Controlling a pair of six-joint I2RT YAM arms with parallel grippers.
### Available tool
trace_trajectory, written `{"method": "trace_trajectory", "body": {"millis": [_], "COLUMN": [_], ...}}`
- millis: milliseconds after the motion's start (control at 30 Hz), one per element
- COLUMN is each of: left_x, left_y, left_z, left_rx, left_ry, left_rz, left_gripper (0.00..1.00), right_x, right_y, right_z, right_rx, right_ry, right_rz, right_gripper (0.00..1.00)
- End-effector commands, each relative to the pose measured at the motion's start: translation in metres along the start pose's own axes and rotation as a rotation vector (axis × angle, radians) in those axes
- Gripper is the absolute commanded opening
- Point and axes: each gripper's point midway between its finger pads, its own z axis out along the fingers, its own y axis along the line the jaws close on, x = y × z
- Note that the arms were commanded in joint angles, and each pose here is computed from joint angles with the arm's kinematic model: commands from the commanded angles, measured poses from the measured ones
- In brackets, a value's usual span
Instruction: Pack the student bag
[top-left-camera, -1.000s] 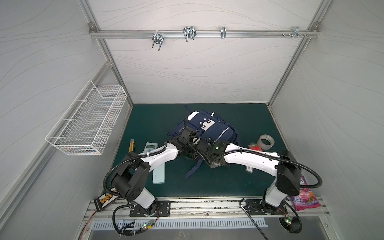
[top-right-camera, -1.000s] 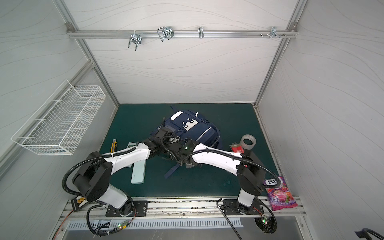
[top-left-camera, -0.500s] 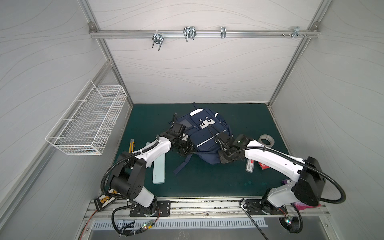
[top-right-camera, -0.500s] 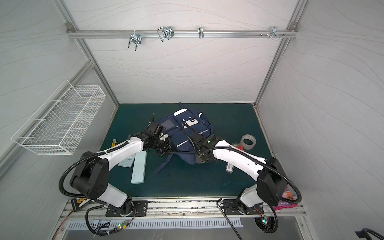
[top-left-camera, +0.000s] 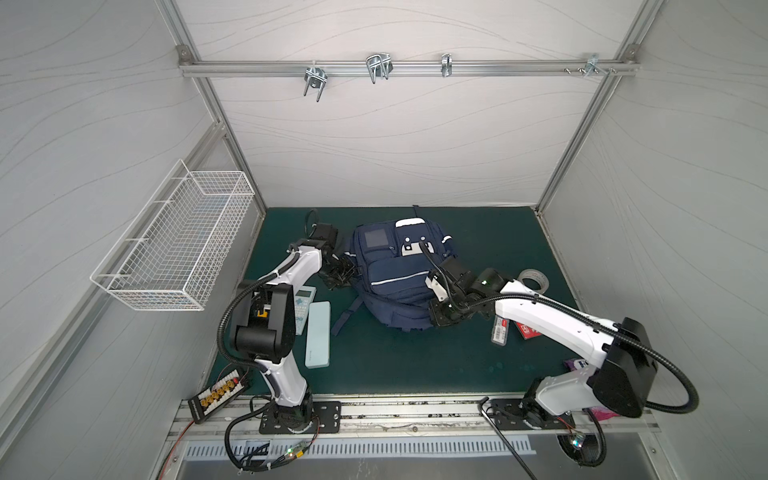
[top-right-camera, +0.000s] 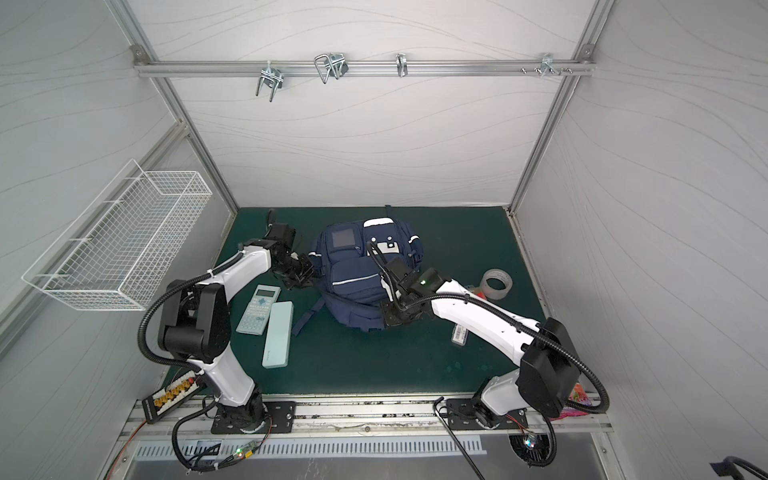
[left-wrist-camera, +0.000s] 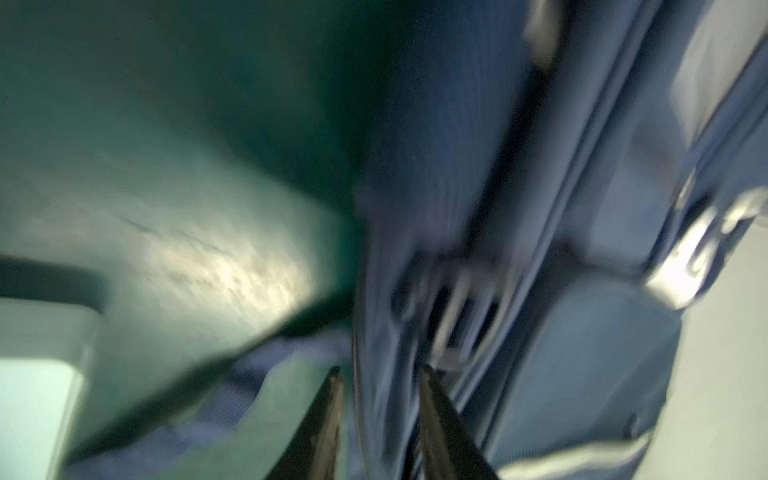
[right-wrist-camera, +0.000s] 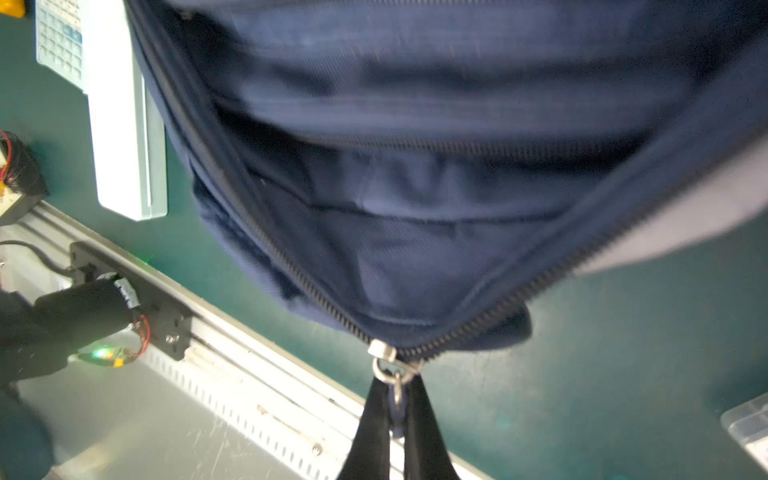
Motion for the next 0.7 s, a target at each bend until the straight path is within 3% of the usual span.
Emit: {"method": "trace_trajectory", "body": {"millis": [0, 200, 300, 500, 667], "left_x": [0.021, 0.115, 0.146, 0.169, 0.179], "left_y": [0.0, 0.019, 0.029, 0.012, -0.015], "left_z": [-0.03, -0.057, -0.055, -0.056, -0.056], "left_rx": [-0.02, 0.06, 0.075, 0.178, 0.209], "left_ry": [-0.038, 0.111, 0.204, 0.321, 0.338], "left_rz": [0.028, -0.008, -0.062, -0.164, -0.158], "left_gripper": [0.52, 0.68, 0.69, 0.73, 0.76], "right_x": [0.009, -0.006, -0.013, -0.023, -0.022], "right_y": [0.038, 0.068, 0.072, 0.092, 0.101], "right_z": [-0.001, 0.004, 0.007, 0.011, 0.009], "right_rx": [-0.114, -0.144, -0.159, -0.266, -0.302], "right_ry": [0.086, 0.105, 0.091, 0.057, 0.086], "right_rz": [0.002, 0.002, 0.013, -0.019, -0.038], "right_gripper": [0.0, 0.0, 0.0, 0.0, 0.0]}}
